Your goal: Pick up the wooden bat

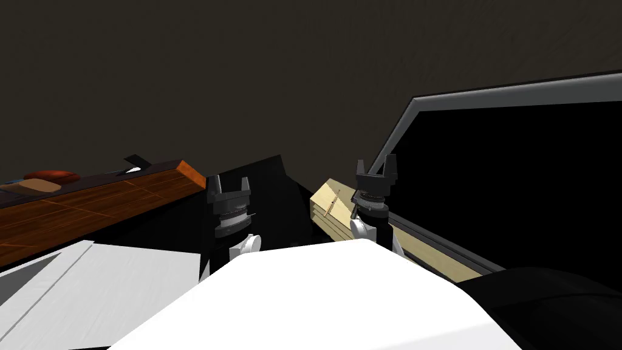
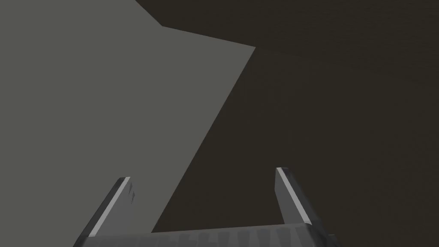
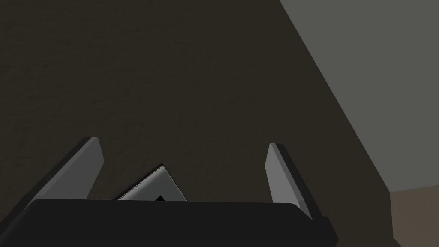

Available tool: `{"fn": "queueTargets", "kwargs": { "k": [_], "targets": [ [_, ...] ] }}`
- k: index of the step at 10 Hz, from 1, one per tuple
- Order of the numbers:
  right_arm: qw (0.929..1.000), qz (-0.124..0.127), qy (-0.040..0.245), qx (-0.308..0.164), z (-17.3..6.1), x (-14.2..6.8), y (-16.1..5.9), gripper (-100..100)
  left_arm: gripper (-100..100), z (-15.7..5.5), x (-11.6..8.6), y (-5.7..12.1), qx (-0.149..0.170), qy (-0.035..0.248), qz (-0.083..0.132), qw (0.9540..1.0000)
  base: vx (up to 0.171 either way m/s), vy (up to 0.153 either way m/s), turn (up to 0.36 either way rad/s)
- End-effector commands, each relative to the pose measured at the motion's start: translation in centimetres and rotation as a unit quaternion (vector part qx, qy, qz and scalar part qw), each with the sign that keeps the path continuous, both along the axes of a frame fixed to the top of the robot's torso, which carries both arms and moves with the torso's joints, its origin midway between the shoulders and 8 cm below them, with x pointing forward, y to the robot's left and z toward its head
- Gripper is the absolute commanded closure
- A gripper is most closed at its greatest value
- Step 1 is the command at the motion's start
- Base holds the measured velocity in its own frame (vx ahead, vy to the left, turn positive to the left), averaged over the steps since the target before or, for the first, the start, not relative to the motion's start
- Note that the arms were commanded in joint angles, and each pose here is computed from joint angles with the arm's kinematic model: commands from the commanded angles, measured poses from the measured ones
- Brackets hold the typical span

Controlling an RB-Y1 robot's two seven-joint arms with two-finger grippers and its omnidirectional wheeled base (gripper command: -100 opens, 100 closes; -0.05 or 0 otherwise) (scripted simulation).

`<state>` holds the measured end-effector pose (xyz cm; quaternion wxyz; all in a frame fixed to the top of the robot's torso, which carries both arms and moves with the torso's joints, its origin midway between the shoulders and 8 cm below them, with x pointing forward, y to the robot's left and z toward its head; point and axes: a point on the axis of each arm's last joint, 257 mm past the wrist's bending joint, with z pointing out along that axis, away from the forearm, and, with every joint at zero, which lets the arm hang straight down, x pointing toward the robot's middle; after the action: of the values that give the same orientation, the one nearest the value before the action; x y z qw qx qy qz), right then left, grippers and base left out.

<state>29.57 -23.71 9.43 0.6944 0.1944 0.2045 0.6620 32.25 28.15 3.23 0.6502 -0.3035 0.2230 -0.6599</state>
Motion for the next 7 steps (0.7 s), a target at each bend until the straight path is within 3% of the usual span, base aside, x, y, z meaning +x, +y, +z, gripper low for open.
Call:
{"fn": "queueTargets", "kwargs": {
  "k": [1, 4, 7],
  "targets": [
    [0.9997, 0.013, 0.015, -0.015, -0.4, 0.6, 0.5, -100, 0, 0.0, 0.0, 0.0, 0.0, 0.0, 0.0, 1.0, 0.067, 0.079, -0.037],
    [0.998, 0.029, 0.049, -0.027, -1.6, 2.0, 0.6, -100, 0, 0.0, 0.0, 0.0, 0.0, 0.0, 0.0, 1.0, 0.166, 0.159, -0.057],
    [0.993, 0.041, 0.108, -0.027, -3.8, 4.3, -0.2, -100, 0, 0.0, 0.0, 0.0, 0.0, 0.0, 0.0, 1.0, 0.204, 0.225, -0.097]
  ]
}}
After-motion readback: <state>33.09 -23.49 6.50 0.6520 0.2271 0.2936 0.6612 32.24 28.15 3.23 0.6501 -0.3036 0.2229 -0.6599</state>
